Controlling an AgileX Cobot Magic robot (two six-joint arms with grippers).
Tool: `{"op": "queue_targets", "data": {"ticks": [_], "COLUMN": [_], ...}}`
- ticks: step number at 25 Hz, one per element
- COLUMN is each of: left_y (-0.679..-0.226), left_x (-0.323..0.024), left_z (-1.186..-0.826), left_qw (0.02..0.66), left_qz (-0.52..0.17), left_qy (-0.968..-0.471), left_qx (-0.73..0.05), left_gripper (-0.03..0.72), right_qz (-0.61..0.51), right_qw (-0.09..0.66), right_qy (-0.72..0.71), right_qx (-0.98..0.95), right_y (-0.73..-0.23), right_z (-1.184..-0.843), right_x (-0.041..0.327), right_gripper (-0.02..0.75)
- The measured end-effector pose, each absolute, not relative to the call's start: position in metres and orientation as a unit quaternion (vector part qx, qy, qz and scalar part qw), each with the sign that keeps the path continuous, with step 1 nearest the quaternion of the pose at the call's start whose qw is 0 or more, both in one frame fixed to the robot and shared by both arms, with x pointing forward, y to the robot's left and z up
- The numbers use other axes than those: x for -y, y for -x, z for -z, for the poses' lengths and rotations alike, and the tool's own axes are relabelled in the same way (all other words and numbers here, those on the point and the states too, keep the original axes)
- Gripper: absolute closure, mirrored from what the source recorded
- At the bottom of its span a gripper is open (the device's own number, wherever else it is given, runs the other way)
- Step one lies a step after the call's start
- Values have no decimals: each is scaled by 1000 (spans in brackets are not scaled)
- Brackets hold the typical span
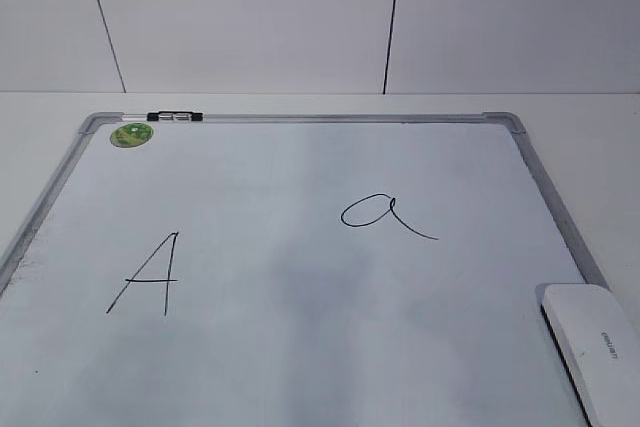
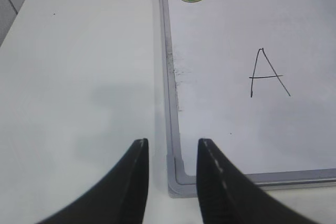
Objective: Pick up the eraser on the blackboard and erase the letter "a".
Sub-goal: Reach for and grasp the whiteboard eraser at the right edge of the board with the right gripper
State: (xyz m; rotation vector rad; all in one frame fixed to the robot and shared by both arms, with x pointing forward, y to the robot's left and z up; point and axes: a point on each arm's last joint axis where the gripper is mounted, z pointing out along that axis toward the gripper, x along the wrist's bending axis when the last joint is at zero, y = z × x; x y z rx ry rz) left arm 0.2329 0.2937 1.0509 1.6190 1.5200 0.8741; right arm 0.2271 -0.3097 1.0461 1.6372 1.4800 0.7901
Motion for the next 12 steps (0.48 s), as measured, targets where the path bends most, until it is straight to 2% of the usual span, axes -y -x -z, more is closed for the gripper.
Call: {"op": "queue_targets", "data": {"ticks": [12], "left_y": [-233], "left_x": [-294], "left_z": [-1051], "left_qw": [369], "left_qz": [-340], "left_qy": [-631], "left_qx": [-592], "left_gripper": [454], "right_qz": [-311], "right_qw": [388], "right_qy": [-644], "right_qx": [-582], "right_y": [-227], "right_z": [-1046], "right_x": [310], "right_gripper": [146]}}
